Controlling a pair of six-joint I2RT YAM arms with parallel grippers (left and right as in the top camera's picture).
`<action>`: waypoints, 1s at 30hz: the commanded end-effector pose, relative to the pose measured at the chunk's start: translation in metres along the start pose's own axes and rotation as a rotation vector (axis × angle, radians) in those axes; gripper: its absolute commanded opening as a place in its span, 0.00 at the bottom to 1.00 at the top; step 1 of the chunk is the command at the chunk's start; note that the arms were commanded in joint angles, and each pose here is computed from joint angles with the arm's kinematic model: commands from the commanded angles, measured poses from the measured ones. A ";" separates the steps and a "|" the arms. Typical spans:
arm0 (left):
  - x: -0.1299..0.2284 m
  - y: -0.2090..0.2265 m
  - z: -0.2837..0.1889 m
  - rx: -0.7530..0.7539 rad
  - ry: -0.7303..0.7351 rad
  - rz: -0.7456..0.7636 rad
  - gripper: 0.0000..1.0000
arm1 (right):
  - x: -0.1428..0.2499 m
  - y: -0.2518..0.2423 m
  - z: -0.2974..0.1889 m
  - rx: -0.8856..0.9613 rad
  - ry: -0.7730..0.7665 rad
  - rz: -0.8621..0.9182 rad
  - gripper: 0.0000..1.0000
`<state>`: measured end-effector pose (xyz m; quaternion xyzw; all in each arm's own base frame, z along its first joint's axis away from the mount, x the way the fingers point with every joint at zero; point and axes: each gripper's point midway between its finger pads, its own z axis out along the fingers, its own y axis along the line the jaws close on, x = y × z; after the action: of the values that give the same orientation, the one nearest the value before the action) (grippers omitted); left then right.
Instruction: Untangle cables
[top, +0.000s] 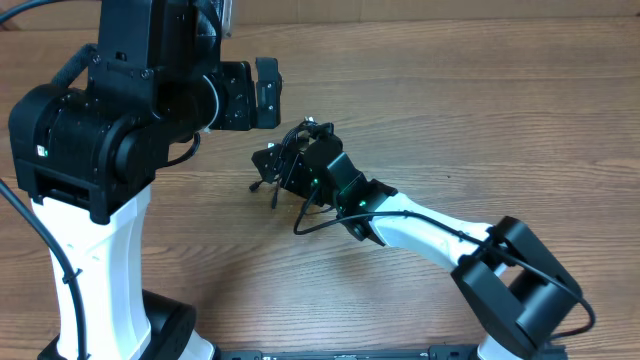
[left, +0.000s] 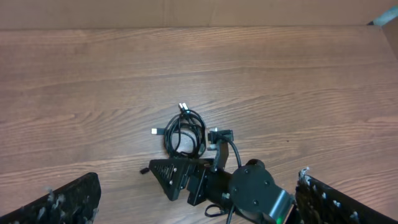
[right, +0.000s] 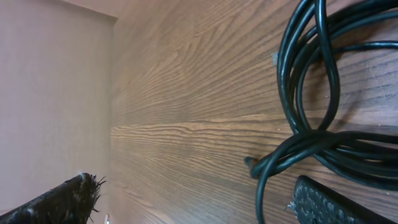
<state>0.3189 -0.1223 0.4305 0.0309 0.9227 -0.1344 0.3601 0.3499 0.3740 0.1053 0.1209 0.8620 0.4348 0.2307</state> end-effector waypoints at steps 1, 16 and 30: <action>-0.001 -0.002 -0.007 0.015 -0.016 0.052 1.00 | 0.009 0.000 0.014 -0.008 0.014 -0.006 1.00; -0.001 -0.002 -0.010 0.014 -0.025 0.082 1.00 | 0.022 -0.001 0.026 -0.031 0.048 -0.066 0.04; -0.010 0.029 -0.013 -0.169 -0.072 0.083 1.00 | -0.068 0.122 -0.142 0.031 -0.015 -0.530 0.04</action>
<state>0.3258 -0.1015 0.4310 0.0365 0.9217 -0.0661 0.3806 0.3423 0.3401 0.2186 -0.0043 0.8896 0.3811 0.2515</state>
